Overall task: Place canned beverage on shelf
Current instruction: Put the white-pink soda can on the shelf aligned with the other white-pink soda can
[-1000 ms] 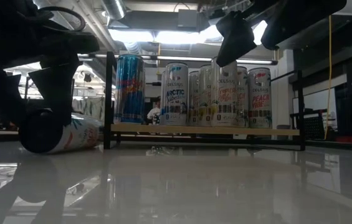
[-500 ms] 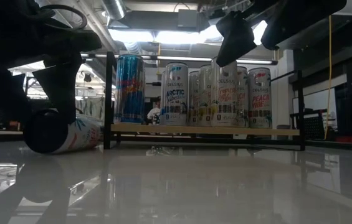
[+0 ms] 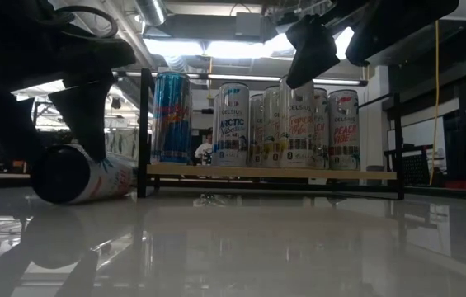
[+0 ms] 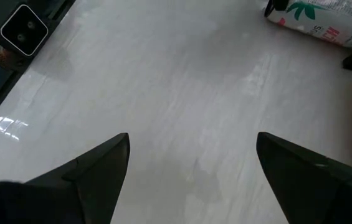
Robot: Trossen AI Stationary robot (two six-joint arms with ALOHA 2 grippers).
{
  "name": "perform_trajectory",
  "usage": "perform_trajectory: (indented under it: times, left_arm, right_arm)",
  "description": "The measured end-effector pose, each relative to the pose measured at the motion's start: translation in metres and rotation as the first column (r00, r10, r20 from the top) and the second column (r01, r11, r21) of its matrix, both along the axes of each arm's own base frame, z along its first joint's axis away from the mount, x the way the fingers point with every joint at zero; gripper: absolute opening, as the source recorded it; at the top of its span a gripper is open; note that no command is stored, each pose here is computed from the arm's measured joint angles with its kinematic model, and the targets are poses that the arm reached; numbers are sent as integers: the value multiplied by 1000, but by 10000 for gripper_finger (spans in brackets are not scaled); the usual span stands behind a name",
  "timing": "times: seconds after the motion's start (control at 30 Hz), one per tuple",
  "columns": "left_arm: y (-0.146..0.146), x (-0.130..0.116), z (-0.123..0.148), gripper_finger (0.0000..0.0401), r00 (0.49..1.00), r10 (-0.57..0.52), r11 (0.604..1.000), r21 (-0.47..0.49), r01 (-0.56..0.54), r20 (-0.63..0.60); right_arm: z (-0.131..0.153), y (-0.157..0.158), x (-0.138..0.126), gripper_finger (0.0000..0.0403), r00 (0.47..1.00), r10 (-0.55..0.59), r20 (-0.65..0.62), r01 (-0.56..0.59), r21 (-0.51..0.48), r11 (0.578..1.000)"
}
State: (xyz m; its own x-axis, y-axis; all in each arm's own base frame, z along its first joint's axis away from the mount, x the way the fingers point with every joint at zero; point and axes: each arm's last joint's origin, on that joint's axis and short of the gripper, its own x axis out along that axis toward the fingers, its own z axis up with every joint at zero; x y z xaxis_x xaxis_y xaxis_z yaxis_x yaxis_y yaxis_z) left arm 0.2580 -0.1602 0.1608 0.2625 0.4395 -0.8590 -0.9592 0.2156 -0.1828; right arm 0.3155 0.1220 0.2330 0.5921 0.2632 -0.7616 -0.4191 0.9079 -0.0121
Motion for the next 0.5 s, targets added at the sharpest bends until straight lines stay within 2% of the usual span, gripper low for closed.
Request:
perform_trajectory:
  times: [0.2,0.5]
  left_arm:
    - [8,5,0,351,1000,26,1000,2,-26,-3]
    - [10,6,0,354,999,32,999,2,-32,-1]
  right_arm:
    - [0,0,0,344,1000,0,0,0,0,1000]
    - [0,0,0,344,1000,0,0,0,0,1000]
